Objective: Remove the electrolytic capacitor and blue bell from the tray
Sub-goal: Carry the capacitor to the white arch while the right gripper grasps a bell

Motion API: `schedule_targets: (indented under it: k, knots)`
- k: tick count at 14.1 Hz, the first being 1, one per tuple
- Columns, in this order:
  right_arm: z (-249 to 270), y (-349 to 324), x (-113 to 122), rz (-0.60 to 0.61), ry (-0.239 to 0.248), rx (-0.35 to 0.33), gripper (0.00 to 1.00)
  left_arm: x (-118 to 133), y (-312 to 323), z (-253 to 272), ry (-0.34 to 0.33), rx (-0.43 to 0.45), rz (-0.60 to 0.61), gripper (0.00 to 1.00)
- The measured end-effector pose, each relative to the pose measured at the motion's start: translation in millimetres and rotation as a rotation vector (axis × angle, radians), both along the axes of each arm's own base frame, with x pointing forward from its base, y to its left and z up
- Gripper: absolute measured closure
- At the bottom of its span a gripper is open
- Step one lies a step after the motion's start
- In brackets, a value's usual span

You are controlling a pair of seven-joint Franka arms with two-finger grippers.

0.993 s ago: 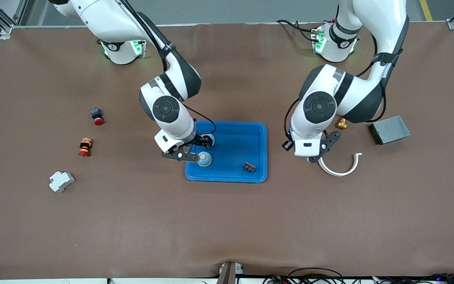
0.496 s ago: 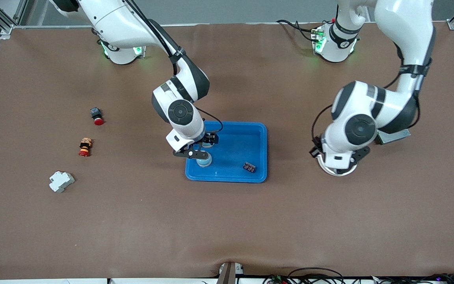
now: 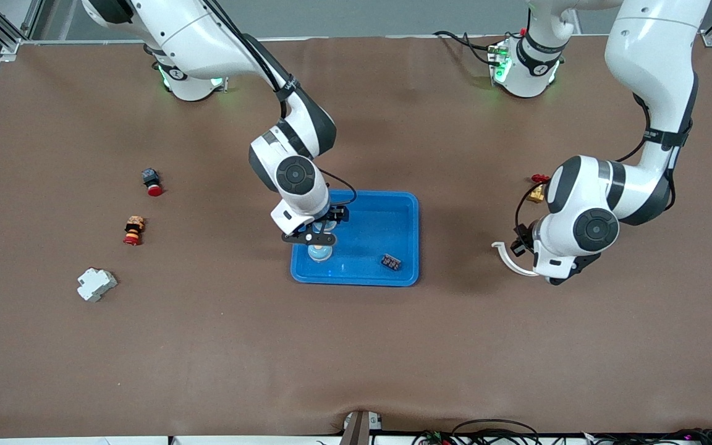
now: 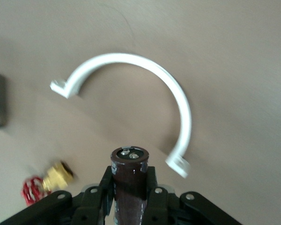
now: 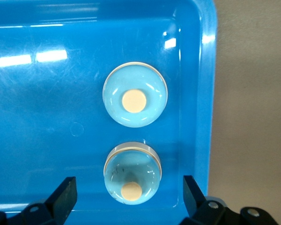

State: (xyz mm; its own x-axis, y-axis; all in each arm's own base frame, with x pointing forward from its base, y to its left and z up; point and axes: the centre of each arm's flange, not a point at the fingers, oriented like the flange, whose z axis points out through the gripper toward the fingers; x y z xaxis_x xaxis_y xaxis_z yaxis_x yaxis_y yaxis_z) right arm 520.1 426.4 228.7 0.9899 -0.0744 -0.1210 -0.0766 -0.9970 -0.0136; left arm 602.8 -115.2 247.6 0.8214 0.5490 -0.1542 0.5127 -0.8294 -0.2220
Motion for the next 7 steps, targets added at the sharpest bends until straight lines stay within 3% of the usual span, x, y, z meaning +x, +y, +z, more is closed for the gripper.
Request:
schedule_targets:
  k: [7]
  knots:
    - [-10, 7, -8, 0.015, 0.012, -0.007, 0.00, -1, 14, -43, -0.010, -0.002, -0.016, 0.70]
